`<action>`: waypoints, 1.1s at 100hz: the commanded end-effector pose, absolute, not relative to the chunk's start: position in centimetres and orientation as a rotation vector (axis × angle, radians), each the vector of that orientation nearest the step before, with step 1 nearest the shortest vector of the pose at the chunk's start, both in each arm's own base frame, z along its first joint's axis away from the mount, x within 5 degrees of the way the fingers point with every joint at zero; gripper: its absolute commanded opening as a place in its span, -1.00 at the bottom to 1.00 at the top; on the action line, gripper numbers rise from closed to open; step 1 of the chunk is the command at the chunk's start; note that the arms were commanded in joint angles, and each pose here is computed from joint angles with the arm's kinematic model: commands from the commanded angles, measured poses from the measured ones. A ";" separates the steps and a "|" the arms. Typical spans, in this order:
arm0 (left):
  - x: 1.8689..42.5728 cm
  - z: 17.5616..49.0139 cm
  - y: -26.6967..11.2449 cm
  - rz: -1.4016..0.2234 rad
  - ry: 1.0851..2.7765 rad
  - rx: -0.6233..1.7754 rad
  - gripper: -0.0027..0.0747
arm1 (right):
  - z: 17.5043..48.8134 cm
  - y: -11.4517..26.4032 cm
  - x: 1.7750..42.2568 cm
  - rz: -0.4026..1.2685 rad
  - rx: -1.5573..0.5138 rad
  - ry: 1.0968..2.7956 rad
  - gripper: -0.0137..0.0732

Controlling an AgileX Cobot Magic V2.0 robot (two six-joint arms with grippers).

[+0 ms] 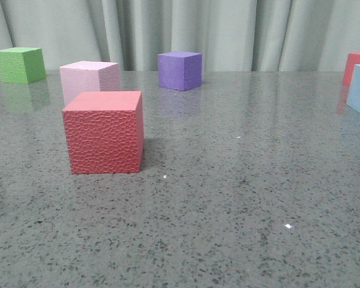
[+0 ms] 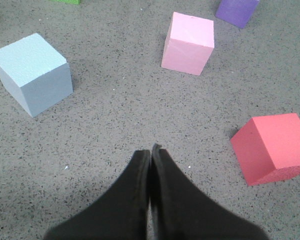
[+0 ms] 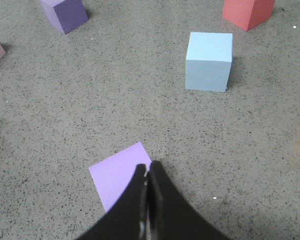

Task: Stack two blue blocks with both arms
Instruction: 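Open the right gripper and lower it over the light blue cube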

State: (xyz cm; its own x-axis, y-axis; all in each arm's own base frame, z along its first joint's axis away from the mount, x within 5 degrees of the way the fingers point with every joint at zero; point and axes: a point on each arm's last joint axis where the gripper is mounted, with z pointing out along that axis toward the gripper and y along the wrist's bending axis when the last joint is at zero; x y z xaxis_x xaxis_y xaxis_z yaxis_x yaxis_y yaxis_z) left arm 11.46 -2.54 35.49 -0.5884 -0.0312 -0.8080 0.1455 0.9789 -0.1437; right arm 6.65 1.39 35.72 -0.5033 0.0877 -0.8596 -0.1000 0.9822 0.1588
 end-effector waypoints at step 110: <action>11.7 36.9 -2.6 -0.258 2.119 0.066 0.75 | 38.2 1.6 10.5 0.236 0.049 2.071 0.68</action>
State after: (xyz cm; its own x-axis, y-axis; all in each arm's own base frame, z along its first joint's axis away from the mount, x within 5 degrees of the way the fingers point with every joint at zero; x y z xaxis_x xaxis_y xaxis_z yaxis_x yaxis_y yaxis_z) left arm 11.38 -2.52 35.37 -0.6010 -0.0268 -0.7988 0.1443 0.9794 -0.1414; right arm 8.90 1.65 36.24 -0.5584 0.1112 -0.8221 -0.0760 0.9799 0.1842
